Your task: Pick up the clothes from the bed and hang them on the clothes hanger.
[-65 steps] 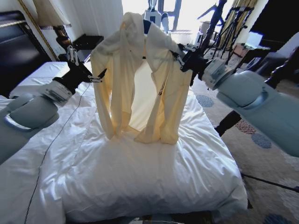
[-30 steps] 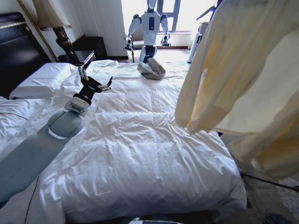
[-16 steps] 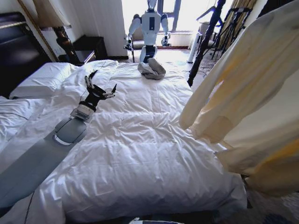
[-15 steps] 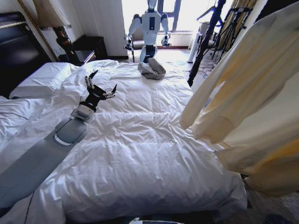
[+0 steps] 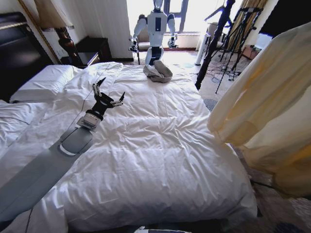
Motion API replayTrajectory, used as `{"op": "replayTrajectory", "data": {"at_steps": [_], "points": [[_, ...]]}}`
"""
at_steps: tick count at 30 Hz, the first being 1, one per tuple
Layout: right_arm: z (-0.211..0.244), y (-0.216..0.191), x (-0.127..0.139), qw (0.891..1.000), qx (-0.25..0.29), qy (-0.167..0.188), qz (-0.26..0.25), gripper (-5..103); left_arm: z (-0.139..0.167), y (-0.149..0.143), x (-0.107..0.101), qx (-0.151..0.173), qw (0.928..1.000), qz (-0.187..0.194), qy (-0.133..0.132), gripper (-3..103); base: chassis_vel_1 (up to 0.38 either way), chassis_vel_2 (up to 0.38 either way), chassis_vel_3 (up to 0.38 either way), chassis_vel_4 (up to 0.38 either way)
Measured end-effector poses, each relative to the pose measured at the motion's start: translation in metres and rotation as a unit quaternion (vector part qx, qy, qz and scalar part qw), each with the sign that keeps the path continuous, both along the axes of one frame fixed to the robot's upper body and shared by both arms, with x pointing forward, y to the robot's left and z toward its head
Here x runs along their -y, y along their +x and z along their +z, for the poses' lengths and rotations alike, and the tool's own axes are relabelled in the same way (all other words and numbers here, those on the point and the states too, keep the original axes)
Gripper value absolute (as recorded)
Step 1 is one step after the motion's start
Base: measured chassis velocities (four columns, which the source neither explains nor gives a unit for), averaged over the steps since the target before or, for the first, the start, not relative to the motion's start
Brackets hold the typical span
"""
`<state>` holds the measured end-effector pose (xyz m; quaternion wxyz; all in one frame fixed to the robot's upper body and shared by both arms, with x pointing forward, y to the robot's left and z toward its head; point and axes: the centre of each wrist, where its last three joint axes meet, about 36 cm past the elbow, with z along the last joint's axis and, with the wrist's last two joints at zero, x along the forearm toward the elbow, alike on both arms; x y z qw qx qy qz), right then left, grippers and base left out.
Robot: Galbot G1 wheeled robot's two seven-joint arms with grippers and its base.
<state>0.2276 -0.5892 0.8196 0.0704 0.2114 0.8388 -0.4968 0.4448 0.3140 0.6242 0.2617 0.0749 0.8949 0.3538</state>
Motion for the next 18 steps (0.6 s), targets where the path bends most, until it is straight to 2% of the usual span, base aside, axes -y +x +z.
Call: {"op": "replayTrajectory", "data": {"at_steps": [10,18], "points": [[0.011,0.032,0.009,1.000,0.004,0.006,-0.008,15,-0.007,-0.002,0.003,-0.004,1.0000,-0.001,-0.003,100,0.000,0.000,0.000,0.000],[-0.003,0.055,0.012,0.999,-0.014,0.027,-0.013,15,-0.011,-0.002,0.005,-0.008,0.9999,-0.002,-0.007,100,0.000,0.000,0.000,0.000]]}}
